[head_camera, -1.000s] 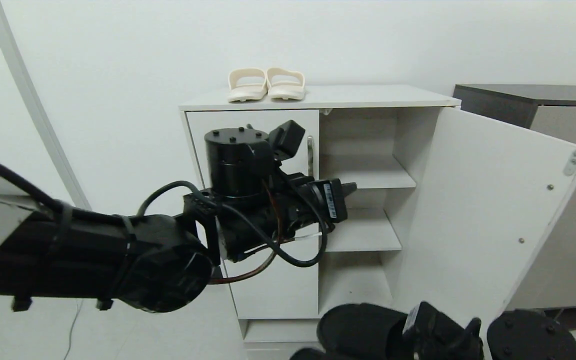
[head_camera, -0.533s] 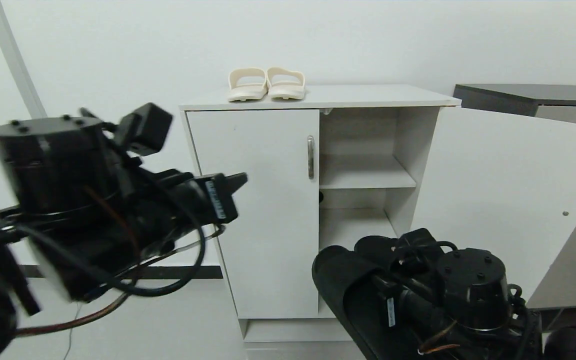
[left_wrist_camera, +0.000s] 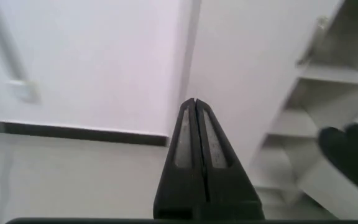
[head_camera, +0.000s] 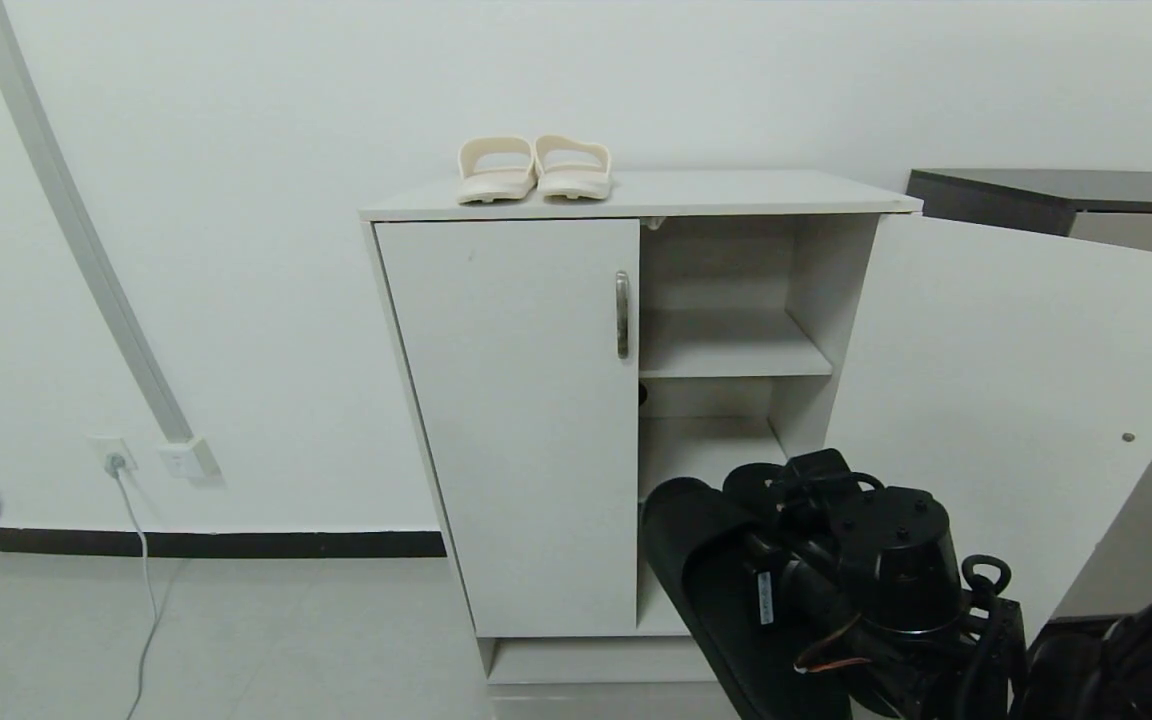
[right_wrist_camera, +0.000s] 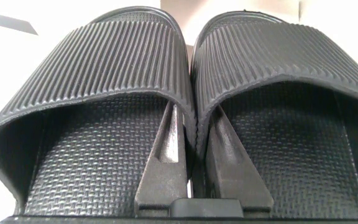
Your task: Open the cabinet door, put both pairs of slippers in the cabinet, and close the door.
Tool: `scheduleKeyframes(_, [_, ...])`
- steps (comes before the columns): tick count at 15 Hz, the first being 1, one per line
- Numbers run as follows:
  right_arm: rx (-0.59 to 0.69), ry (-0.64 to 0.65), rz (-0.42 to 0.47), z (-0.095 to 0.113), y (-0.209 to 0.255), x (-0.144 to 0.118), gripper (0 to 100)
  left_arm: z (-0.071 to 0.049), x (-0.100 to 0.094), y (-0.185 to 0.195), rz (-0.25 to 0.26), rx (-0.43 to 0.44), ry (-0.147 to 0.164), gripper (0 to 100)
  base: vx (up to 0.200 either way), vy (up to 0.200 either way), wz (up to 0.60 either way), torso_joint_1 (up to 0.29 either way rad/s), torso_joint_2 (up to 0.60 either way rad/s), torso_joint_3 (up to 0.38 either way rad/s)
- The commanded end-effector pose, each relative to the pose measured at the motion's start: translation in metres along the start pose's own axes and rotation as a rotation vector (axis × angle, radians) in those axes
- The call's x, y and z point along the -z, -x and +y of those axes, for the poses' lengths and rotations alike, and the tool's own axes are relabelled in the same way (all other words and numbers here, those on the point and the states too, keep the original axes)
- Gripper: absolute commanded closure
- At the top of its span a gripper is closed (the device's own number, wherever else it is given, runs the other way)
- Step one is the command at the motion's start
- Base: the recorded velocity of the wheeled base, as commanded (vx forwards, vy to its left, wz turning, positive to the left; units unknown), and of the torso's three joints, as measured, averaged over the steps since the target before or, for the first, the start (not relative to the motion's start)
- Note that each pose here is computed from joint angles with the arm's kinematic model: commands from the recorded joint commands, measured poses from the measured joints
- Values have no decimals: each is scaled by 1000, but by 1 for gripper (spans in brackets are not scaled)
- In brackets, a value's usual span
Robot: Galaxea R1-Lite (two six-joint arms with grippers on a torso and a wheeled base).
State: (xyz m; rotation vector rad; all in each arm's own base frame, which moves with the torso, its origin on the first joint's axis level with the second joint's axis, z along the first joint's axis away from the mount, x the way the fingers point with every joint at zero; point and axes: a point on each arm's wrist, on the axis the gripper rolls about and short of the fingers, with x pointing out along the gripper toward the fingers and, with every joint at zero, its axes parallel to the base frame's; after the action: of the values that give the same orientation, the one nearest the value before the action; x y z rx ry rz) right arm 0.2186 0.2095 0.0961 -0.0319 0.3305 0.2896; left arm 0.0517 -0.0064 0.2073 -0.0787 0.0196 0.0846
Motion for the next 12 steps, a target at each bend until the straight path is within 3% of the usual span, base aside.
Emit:
scheduleKeyframes(1, [-1,4,5,1,0,1,100,24,51,55,-96,-183,-11,100,0,0,0,0,0,0])
scheduleKeyframes(2, [-1,3,4,1,0,1,100,25,55,57,-98,-183,-11,100,0,0,0,0,0,0])
scheduleKeyframes(3, [-2,7,6,1,1,2,100,29,84,69,-75,-196,-18,100,0,0,0,0,0,0])
scheduleKeyframes(5, [-4,5,2,1,1,1,100,31,109,69,-14,-204,-31,100,0,0,0,0,0,0])
scheduleKeyframes(6, [-4,6,4,1,1,1,100,31,117,65,-29,-202,-33,100,0,0,0,0,0,0])
scheduleKeyframes(8, [-3,9,9,1,1,3,100,32,123,64,-9,-205,-34,100,0,0,0,0,0,0])
scheduleKeyframes(9, [-3,9,9,1,0,3,100,32,125,65,-5,-242,-13,100,0,0,0,0,0,0])
scheduleKeyframes(11, [-3,9,10,1,0,3,100,30,126,68,-41,-353,-6,100,0,0,0,0,0,0])
scheduleKeyframes(12, [-2,11,16,1,0,5,100,31,126,70,-56,-346,-1,100,0,0,0,0,0,0])
